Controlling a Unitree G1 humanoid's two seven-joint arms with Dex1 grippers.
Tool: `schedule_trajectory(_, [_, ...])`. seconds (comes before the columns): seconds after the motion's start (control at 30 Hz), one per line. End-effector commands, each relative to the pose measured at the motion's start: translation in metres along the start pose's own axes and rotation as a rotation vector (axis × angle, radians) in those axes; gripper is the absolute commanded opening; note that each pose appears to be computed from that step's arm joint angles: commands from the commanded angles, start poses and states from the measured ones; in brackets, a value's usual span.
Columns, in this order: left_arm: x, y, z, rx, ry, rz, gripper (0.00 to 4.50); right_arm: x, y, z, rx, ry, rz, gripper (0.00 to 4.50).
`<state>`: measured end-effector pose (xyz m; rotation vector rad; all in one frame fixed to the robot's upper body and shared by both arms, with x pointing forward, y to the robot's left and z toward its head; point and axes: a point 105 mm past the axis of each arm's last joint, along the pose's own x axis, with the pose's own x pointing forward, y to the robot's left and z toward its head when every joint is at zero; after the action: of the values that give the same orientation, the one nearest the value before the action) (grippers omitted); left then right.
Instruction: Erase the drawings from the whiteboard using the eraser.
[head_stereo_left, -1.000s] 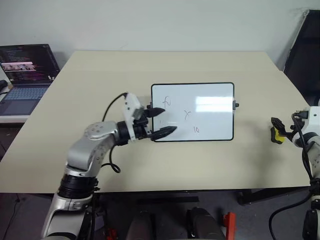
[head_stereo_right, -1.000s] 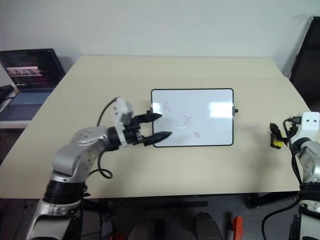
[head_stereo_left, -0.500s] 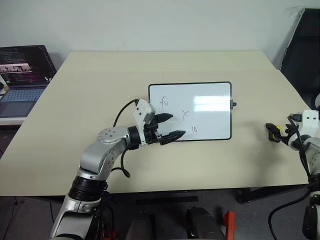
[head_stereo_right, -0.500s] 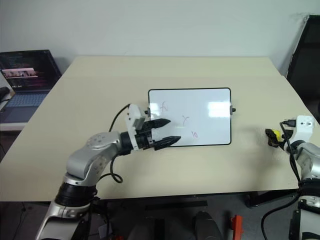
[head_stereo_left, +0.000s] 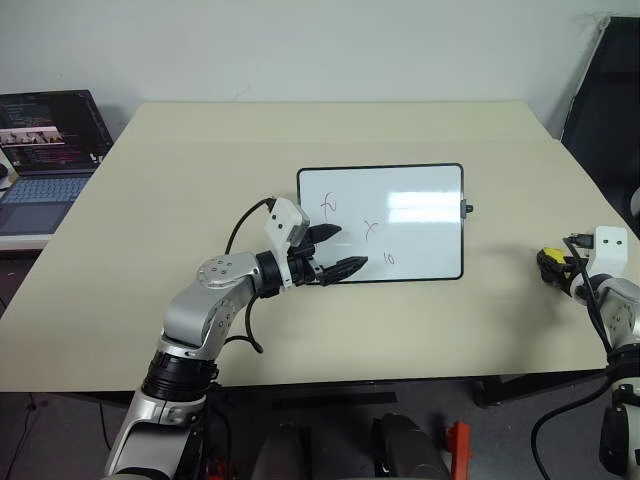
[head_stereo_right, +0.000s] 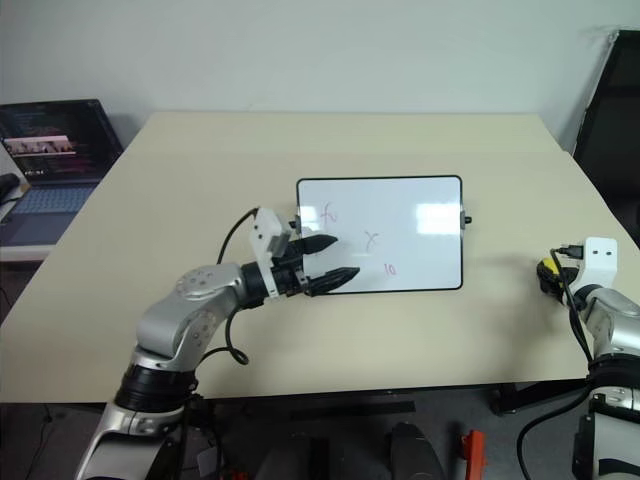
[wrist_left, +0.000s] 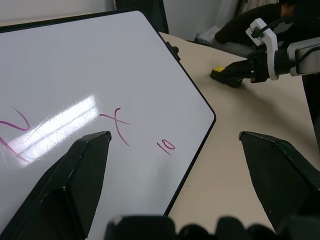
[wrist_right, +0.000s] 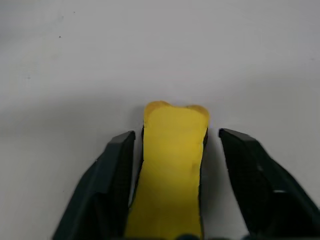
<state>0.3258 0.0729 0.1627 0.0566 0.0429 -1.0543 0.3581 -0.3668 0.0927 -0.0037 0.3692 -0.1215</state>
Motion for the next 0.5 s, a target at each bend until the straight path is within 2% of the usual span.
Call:
schedule_trajectory(0.03, [-0.001,-0.001,0.008,0.034,-0.03,-0.003,4.5,-0.002,-0.001,0.016,0.013,-0.071,-0.004,1.44])
schedule_trajectory(0.07, [-0.001,-0.001,0.008,0.034,-0.03,-0.003,4.5,-0.002,0.001,0.019,0.02,-0.087,0.002,1.12])
schedule_trajectory(0.1, [-0.002,-0.001,0.008,0.034,-0.03,-0.002,4.5,-0.003,0.003,0.024,0.025,-0.106,0.012,1.03])
schedule_trajectory(0.37, [-0.015,0.016,0.002,0.047,0.004,0.065,4.5,-0.017,0.027,0.063,0.034,-0.262,0.143,1.02])
schedule_trajectory(0.5, [-0.036,0.031,-0.004,0.053,0.038,0.135,4.5,-0.041,0.076,0.109,0.05,-0.404,0.367,1.02])
